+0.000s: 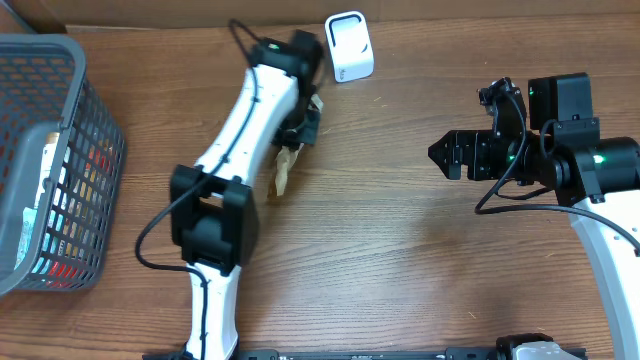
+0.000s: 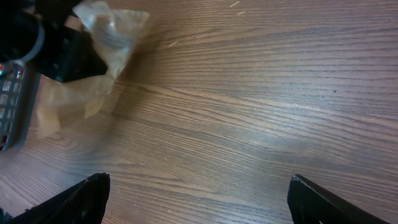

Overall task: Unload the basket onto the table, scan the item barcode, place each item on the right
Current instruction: 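Lower the beige bag onto the table and open the left gripper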

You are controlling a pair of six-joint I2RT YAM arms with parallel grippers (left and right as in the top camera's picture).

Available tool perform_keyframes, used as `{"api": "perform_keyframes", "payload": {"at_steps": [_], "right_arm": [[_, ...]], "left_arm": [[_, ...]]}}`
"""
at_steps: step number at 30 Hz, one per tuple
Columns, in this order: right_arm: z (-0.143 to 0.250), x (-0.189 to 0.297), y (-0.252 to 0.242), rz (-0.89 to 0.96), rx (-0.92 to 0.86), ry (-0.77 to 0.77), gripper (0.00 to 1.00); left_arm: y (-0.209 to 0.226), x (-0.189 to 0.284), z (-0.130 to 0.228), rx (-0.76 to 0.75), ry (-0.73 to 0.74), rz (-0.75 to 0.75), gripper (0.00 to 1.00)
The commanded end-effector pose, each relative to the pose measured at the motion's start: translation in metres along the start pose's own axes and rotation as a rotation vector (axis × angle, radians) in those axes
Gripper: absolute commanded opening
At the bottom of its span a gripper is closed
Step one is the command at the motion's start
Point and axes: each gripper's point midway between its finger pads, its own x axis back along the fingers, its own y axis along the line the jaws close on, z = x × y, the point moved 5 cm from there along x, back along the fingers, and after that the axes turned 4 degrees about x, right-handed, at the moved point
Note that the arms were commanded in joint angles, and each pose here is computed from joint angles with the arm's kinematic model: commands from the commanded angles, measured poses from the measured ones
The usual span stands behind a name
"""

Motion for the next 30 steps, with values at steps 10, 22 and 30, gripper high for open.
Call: {"api": "perform_keyframes", "payload": {"at_steps": [10, 22, 30], "right_arm": [[-0.007, 0.006, 0.005, -0.006, 0.025, -0.027, 0.93], [-0.006, 0.006, 0.005, -0.006, 0.024, -0.026, 0.93], [-0.006, 0.006, 0.005, -0.006, 0.024, -0.025, 0.96]], "left_arm": [[-0.068, -0.026, 0.031, -0.104, -0.055, -0.148, 0.54], [-0.071, 0.058, -0.013, -0.068, -0.186, 0.242, 0.74], [0.008, 0.164, -0.048, 0.083, -0.490, 0.337, 1.00]]}}
